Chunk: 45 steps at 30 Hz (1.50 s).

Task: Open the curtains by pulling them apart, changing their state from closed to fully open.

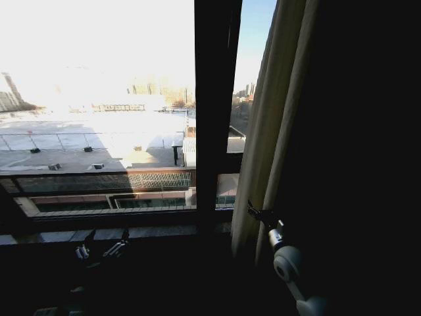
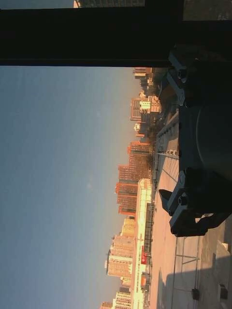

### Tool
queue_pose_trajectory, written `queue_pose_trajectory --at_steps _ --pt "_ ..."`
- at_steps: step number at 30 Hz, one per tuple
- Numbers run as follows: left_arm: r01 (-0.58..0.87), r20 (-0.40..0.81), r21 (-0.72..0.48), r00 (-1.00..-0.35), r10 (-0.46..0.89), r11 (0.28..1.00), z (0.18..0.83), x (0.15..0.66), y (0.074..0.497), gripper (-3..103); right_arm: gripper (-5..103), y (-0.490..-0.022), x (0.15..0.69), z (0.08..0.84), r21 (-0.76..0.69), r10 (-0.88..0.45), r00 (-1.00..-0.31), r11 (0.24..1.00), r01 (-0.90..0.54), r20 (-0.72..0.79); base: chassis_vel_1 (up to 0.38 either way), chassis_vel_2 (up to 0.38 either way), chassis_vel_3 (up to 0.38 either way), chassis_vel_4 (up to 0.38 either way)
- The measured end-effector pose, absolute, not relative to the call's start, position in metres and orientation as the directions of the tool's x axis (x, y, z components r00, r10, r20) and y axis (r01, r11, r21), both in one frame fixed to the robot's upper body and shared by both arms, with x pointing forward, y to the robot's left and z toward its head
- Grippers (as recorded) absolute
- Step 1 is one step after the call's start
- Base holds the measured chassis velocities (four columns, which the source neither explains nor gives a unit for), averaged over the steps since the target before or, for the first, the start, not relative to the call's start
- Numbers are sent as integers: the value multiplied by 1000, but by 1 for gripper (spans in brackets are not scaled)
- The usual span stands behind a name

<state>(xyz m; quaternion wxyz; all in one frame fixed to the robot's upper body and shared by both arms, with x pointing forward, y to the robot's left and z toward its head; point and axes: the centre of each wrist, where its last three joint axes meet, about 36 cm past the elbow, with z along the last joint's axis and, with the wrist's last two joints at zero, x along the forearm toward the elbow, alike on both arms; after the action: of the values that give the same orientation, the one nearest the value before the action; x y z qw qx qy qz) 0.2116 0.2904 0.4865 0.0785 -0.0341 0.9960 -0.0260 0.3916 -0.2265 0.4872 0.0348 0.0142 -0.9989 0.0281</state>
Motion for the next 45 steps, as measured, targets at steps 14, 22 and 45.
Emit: queue_pose_trajectory --at_steps 14,22,45 --pt "-67 -125 -37 -990 -72 997 486 213 291 100 100 -224 454 488 -102 -32 -999 994 -31 -11 0 0 0 0" --pt "-69 -109 -19 -992 -71 997 486 211 294 100 95 -227 525 490 -87 35 -999 996 36 -19 0 0 0 0" --pt "-66 -109 -24 -992 -69 998 487 213 293 100 14 -234 556 489 -97 87 -995 991 90 -39 0 0 0 0"
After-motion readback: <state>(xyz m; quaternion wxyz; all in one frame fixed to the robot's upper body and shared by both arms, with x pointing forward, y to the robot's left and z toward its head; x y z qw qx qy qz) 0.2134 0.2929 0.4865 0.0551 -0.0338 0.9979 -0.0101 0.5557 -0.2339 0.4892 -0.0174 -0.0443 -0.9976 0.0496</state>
